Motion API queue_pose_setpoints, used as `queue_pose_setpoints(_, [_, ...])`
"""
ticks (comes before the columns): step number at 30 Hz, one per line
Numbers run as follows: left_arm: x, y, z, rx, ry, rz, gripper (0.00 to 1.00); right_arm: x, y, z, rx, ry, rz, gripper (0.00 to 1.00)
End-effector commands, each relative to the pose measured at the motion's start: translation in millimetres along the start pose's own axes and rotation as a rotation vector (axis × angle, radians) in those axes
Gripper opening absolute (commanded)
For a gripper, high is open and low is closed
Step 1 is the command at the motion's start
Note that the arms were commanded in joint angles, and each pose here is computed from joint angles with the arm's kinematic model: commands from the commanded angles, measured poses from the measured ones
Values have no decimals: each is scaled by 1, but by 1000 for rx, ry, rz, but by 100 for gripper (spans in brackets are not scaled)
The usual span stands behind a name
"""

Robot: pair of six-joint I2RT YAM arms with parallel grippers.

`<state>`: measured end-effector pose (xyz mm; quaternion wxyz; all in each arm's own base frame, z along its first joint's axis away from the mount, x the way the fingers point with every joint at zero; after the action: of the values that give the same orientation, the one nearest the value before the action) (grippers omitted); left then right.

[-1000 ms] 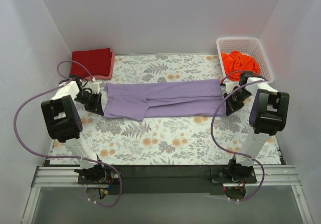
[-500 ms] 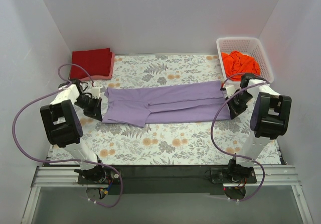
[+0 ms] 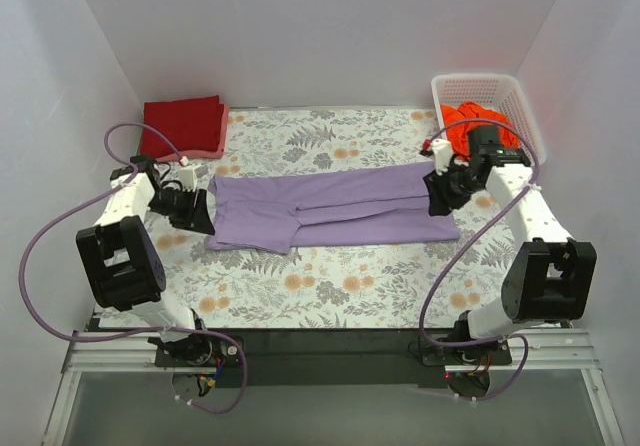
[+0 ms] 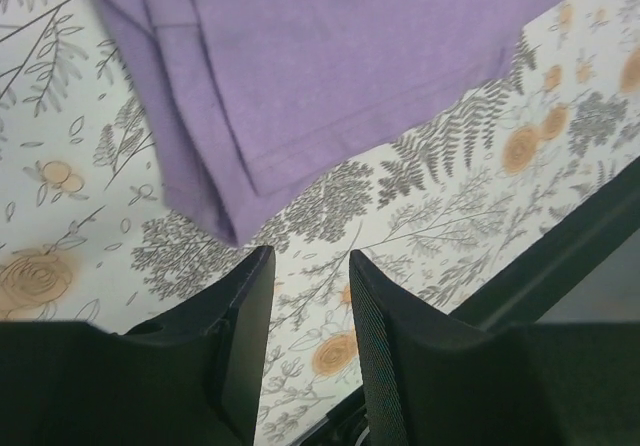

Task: Fold and stack the t-shirts
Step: Fold the tshirt

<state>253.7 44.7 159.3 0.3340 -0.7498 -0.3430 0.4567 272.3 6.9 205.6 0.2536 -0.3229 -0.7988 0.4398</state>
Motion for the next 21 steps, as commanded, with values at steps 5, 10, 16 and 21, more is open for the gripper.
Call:
queue_pose_setpoints(5, [-15, 21, -3, -91, -116, 158, 37, 90, 53, -80, -268, -24, -268, 48])
queue_pose_setpoints(10, [-7, 33, -1, -77, -173, 91, 40, 162, 100, -111, -283, 28, -467, 48])
queue_pose_setpoints(16, [7, 43, 0, -35, -228, 12, 41, 226, 148, -117, -211, 134, -556, 58])
queue_pose_setpoints(21, [14, 51, 9, 6, -246, -27, 42, 256, 177, -106, -115, 189, -587, 60])
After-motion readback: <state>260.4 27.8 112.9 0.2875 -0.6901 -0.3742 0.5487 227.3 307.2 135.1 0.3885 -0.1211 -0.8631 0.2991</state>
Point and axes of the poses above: each gripper's point midway between its finger pads, its own y axis out along the fingers, its own x axis along the line the jaws close on, z = x × y, the point moved 9 cm from there along -y, back along the fingers, and after that the axes turned 1 degree about -y, right-handed, at the moved point
